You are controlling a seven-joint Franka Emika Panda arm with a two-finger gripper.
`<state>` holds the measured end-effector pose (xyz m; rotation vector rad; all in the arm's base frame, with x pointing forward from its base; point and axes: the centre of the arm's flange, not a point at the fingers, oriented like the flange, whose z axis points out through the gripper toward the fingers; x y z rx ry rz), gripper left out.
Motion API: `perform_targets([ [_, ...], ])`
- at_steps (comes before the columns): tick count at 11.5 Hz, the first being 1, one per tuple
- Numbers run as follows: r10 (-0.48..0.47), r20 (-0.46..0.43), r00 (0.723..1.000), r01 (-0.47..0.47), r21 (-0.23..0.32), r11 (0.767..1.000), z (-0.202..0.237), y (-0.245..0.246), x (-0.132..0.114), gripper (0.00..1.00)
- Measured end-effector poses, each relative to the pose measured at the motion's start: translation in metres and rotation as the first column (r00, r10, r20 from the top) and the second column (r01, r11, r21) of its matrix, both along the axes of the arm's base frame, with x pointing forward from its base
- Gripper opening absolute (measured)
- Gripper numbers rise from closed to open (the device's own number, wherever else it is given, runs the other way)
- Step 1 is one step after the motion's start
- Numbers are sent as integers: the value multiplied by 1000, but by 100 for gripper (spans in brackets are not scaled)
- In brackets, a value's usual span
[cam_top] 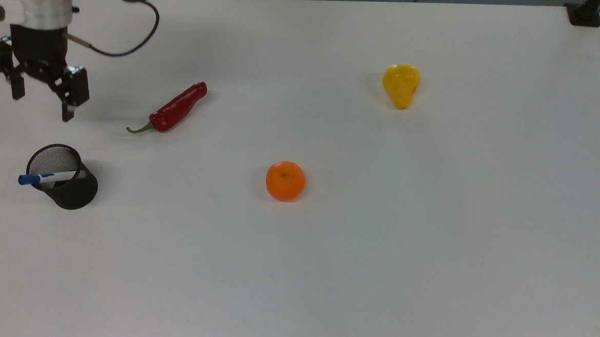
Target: Place marker
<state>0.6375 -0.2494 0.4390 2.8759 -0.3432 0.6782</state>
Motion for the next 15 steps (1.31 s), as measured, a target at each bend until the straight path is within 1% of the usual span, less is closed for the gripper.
perform_targets([
  [2,13,-95,995,-7,62,998,34,-2,-24,100],
  [4,25,-181,983,-1,133,991,72,2,-48,100],
  [6,43,-236,971,1,184,983,107,9,-68,100],
  [7,41,-251,967,12,206,978,127,13,-79,100],
  [8,18,-267,964,45,229,972,144,19,-87,100],
  [10,-21,-292,956,100,258,961,172,34,-94,100],
  [12,-34,-279,960,113,273,955,204,72,-92,100],
  [15,-24,-294,955,113,289,951,213,128,-83,100],
])
